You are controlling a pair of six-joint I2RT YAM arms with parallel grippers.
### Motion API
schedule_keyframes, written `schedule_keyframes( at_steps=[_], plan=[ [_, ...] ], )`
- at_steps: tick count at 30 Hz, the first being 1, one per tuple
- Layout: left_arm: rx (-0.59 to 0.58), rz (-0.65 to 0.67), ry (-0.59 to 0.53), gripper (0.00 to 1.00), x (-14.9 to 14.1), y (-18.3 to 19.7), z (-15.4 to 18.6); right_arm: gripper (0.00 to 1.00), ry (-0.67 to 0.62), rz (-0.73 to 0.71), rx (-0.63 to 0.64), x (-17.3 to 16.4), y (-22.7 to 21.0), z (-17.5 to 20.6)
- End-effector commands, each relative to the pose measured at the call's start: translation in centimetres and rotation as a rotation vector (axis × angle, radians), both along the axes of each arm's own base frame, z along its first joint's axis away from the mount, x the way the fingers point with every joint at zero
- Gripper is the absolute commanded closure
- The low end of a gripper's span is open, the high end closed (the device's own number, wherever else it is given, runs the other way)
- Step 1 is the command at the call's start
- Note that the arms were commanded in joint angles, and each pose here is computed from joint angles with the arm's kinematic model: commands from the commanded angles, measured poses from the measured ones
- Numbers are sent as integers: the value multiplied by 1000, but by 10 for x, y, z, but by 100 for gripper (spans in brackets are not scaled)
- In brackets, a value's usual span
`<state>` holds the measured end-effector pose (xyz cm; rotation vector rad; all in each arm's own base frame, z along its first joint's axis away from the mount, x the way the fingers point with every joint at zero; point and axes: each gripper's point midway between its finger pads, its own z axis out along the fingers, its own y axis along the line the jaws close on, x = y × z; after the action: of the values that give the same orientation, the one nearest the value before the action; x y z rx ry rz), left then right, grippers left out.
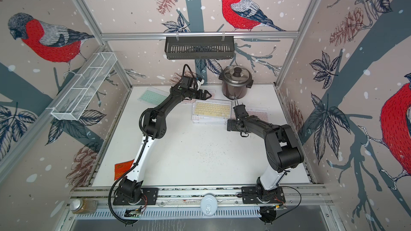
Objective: Stack the numeric keypads
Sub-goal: Adjust the numeric keypad.
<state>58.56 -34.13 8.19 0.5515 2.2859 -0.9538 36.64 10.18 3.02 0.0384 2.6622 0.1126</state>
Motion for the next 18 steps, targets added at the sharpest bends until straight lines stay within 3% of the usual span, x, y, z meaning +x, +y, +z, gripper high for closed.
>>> schedule_keyframes(
  at_steps=[1, 18],
  plan=[
    [22, -20, -22, 1, -1, -1, -6, 0, -12, -3, 16, 2, 2, 1],
    [58, -11, -28, 1, -11, 7, 12, 0, -10, -7, 24, 8, 5, -1]
  ],
)
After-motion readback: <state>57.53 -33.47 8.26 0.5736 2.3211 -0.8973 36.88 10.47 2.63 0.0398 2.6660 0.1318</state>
